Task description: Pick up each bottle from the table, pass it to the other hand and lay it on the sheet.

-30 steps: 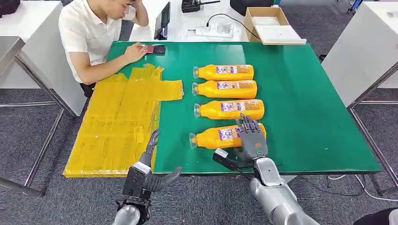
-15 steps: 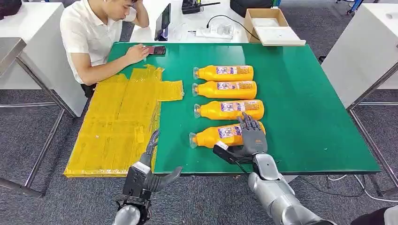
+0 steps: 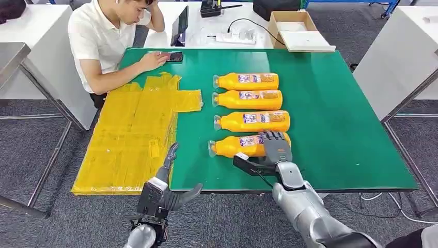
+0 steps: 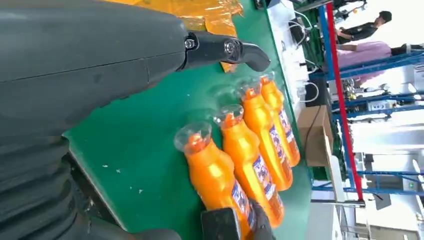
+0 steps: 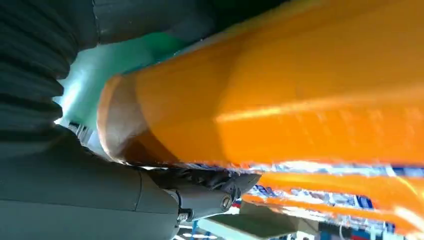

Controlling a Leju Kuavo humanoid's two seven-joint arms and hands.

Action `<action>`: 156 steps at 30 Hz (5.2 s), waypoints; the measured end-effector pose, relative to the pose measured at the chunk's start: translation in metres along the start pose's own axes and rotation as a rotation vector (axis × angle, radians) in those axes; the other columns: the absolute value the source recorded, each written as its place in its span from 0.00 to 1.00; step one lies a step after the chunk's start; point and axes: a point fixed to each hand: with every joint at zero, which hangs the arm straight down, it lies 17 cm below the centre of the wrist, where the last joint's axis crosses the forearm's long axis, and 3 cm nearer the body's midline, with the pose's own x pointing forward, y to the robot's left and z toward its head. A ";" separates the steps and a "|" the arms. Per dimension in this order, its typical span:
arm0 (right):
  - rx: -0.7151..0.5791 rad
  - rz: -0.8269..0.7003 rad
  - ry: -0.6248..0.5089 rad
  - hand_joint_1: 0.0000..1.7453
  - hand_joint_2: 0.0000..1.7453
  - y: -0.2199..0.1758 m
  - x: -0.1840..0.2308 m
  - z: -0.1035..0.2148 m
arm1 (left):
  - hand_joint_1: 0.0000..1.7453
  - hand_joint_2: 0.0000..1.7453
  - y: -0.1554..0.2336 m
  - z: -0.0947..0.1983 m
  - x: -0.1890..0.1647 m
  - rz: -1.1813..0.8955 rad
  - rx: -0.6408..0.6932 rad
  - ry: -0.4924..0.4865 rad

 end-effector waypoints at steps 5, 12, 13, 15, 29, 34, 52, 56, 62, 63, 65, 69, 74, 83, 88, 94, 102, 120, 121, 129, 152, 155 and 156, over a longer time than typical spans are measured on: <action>0.028 0.039 -0.055 1.00 1.00 -0.001 0.001 -0.003 | 0.00 1.00 0.000 -0.001 0.000 0.019 -0.001 0.001; 0.042 0.050 -0.084 1.00 1.00 -0.003 -0.001 -0.005 | 0.00 1.00 0.000 -0.002 0.002 0.023 -0.003 -0.004; 0.042 0.052 -0.084 1.00 1.00 -0.003 -0.001 -0.005 | 0.00 1.00 0.000 -0.003 0.002 0.025 -0.002 -0.003; 0.042 0.054 -0.086 1.00 1.00 -0.003 -0.002 -0.005 | 0.00 1.00 0.000 -0.003 0.002 0.026 -0.002 -0.004; 0.083 -0.193 -0.289 1.00 1.00 -0.002 0.035 0.003 | 0.00 1.00 0.002 -0.004 0.005 0.048 0.005 -0.021; 0.009 -0.513 -0.426 1.00 1.00 -0.018 0.079 0.022 | 0.00 1.00 0.012 -0.001 0.002 0.087 0.051 -0.001; -0.461 -0.990 -0.507 1.00 1.00 -0.107 0.123 0.096 | 0.00 1.00 0.022 0.015 -0.011 0.443 0.133 0.130; -0.371 -1.014 -0.583 1.00 1.00 -0.094 0.159 0.106 | 0.00 1.00 0.008 0.015 0.015 0.351 0.054 0.034; -0.254 -1.010 -0.672 1.00 1.00 -0.074 0.209 0.124 | 0.00 1.00 -0.005 0.017 0.027 0.313 -0.004 -0.004; -0.230 -1.005 -0.690 1.00 1.00 -0.070 0.217 0.128 | 0.00 1.00 -0.007 0.018 0.028 0.313 -0.009 -0.007; -0.185 -1.000 -0.725 1.00 1.00 -0.064 0.234 0.135 | 0.00 1.00 -0.009 0.018 0.029 0.309 -0.015 -0.010; -0.113 -0.975 -0.779 1.00 1.00 -0.050 0.267 0.152 | 0.00 1.00 -0.009 0.016 0.031 0.310 -0.019 -0.017; -0.076 -0.936 -0.820 1.00 1.00 -0.039 0.287 0.165 | 0.00 1.00 -0.008 0.013 0.032 0.310 -0.019 -0.019; -0.032 -0.913 -0.865 1.00 1.00 -0.028 0.314 0.183 | 0.00 1.00 0.000 0.010 0.026 0.354 0.011 0.012; -0.019 -0.905 -0.864 1.00 1.00 -0.025 0.317 0.184 | 0.00 1.00 0.003 0.009 0.023 0.370 0.022 0.024; -0.006 -0.893 -0.880 0.00 1.00 -0.025 0.325 0.187 | 1.00 1.00 0.009 0.008 0.021 0.413 0.052 0.035; 0.029 -0.923 -0.918 0.00 0.00 -0.018 0.337 0.200 | 1.00 1.00 0.027 0.004 0.017 0.444 0.125 0.046; -0.052 -0.931 -0.981 0.00 0.00 -0.018 0.332 0.225 | 1.00 1.00 0.118 -0.029 0.001 0.026 0.286 0.015; -0.070 -0.930 -0.986 0.00 0.00 -0.022 0.331 0.226 | 1.00 1.00 0.128 -0.032 -0.001 -0.013 0.292 0.014; -0.218 -0.938 -1.036 0.00 0.00 -0.054 0.321 0.240 | 1.00 1.00 0.208 -0.054 0.009 -0.511 0.434 -0.034; -0.214 -1.021 -1.079 0.00 1.00 -0.070 0.321 0.248 | 1.00 1.00 0.231 -0.113 -0.057 -1.046 0.164 0.222; -0.214 -1.021 -1.080 0.00 1.00 -0.070 0.321 0.249 | 1.00 1.00 0.231 -0.114 -0.057 -1.048 0.162 0.225; -0.213 -1.021 -1.080 0.00 1.00 -0.070 0.321 0.249 | 1.00 1.00 0.231 -0.114 -0.058 -1.048 0.158 0.228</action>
